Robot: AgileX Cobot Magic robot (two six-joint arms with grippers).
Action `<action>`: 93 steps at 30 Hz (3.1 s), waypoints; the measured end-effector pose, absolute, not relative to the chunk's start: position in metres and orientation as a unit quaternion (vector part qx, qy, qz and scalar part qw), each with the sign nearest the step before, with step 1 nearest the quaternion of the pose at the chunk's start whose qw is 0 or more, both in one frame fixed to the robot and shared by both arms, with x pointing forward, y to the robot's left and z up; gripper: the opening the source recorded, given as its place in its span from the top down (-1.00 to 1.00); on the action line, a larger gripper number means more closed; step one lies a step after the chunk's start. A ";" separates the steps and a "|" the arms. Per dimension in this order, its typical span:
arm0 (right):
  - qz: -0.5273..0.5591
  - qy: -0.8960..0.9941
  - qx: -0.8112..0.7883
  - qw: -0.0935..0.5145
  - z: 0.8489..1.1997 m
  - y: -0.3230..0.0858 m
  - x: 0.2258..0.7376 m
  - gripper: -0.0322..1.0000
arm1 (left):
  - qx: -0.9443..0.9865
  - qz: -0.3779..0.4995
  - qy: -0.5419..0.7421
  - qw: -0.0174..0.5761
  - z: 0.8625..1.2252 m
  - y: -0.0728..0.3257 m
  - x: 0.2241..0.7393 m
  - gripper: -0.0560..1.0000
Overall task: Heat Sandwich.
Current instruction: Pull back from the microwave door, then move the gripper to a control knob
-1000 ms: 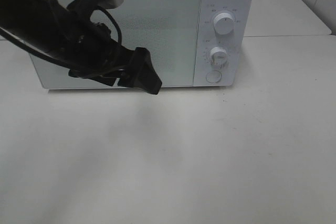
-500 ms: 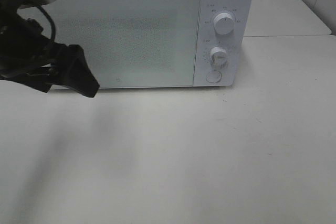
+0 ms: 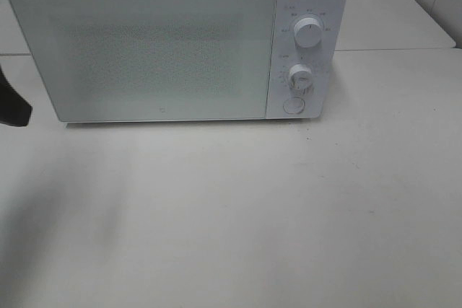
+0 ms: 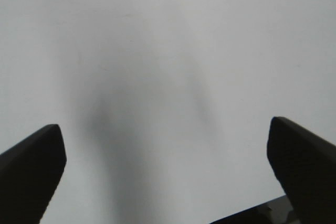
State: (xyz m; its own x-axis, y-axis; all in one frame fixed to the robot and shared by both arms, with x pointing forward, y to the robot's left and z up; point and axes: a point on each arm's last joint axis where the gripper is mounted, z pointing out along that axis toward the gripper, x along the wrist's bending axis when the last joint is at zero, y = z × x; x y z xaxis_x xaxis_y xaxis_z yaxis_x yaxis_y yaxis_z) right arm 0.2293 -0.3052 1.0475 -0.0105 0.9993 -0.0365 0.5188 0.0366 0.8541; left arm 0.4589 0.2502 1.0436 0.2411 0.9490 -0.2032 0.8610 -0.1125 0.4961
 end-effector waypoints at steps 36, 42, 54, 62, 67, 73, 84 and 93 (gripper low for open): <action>0.337 0.626 0.607 0.356 1.047 -0.305 0.229 -0.55 | 0.698 0.204 0.636 0.258 1.043 0.290 0.309 -0.97; 0.337 0.626 0.607 0.356 1.047 -0.305 0.229 -0.55 | 0.716 0.195 0.619 0.257 1.042 0.288 0.305 -0.97; 0.337 0.626 0.607 0.356 1.047 -0.305 0.229 -0.55 | 0.729 0.201 0.599 0.261 1.041 0.288 0.302 -0.97; 0.337 0.626 0.607 0.356 1.047 -0.305 0.229 -0.55 | 0.672 0.295 0.590 0.335 1.052 0.294 0.264 -0.97; 0.337 0.626 0.607 0.356 1.047 -0.305 0.229 -0.55 | 0.632 0.356 0.574 0.379 1.054 0.296 0.238 -0.97; 0.337 0.626 0.607 0.356 1.047 -0.305 0.229 -0.55 | 0.627 0.365 0.569 0.388 1.054 0.296 0.234 -0.97; 0.337 0.626 0.607 0.356 1.047 -0.305 0.229 -0.55 | 0.627 0.365 0.569 0.388 1.054 0.296 0.234 -0.97; 0.337 0.626 0.607 0.356 1.047 -0.305 0.229 -0.55 | 0.627 0.365 0.569 0.388 1.054 0.296 0.234 -0.97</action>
State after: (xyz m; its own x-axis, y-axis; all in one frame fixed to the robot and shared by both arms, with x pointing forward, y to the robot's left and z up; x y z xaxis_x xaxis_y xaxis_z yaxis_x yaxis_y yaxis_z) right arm 0.2293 -0.3052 1.0475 -0.0105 0.9993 -0.0365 0.5188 0.0366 0.8541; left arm 0.2338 0.2956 1.0542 0.0871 0.9961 0.0153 0.4299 -0.0514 0.9014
